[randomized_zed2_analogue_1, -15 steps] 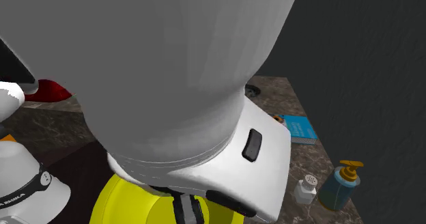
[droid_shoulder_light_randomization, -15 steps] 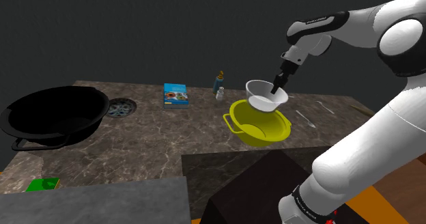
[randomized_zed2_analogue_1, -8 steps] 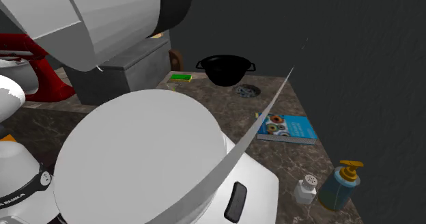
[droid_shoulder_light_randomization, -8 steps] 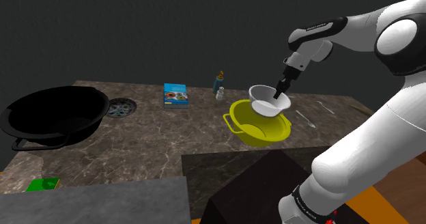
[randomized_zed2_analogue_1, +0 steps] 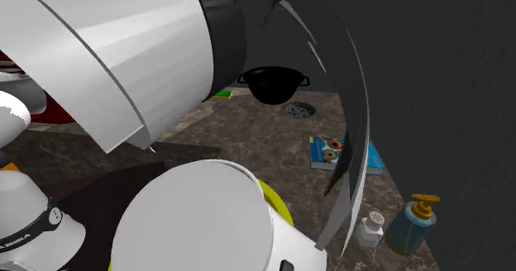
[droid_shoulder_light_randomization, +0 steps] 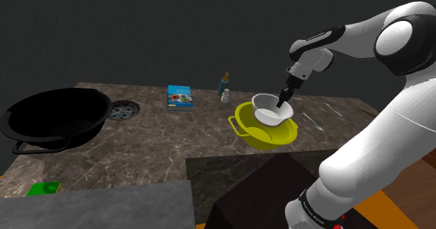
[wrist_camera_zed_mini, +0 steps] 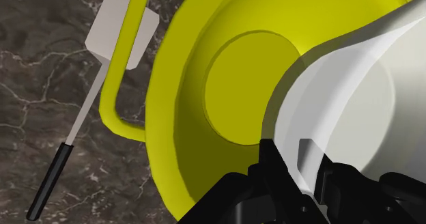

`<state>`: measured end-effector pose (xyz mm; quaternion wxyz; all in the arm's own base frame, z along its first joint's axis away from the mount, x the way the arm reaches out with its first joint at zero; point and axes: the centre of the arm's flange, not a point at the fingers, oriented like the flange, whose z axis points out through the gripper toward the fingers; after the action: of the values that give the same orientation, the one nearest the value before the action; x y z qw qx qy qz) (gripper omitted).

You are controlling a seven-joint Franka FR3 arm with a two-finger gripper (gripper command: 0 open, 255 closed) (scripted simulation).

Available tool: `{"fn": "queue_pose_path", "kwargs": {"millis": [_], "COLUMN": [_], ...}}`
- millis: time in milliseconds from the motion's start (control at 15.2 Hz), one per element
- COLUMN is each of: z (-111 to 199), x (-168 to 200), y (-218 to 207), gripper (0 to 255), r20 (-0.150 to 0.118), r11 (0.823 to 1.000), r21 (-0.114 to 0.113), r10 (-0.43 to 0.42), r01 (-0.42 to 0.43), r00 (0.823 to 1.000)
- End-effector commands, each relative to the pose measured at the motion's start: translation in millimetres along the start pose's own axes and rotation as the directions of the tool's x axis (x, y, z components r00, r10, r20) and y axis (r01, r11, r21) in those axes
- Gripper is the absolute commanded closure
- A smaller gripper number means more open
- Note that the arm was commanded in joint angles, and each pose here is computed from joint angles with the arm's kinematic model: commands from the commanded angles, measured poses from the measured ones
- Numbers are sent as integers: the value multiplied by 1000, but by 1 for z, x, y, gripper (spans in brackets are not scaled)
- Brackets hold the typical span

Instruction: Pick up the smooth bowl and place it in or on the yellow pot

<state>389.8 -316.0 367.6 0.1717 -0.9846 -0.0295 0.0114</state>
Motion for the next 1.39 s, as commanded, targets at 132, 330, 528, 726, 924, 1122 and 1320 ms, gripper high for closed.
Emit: {"fn": "queue_pose_path", "kwargs": {"millis": [132,330,528,726,924,1122,1320], "z": [16,16,16,16,16,-10,-34], "x": [0,0,0,0,0,0,0], "y": [6,6,6,6,6,6,6], "gripper": [255,255,255,0,0,0,0], "r20": [-1,-1,-1,-1,-1,-1,-1], "r11": [1000,1000,1000,1000,1000,1000,1000], "r21": [-1,-1,-1,-1,-1,-1,-1], "r10": [0,0,0,0,0,0,0], "r01": [0,0,0,0,0,0,0], "r00": [1000,1000,1000,1000,1000,1000,1000]}}
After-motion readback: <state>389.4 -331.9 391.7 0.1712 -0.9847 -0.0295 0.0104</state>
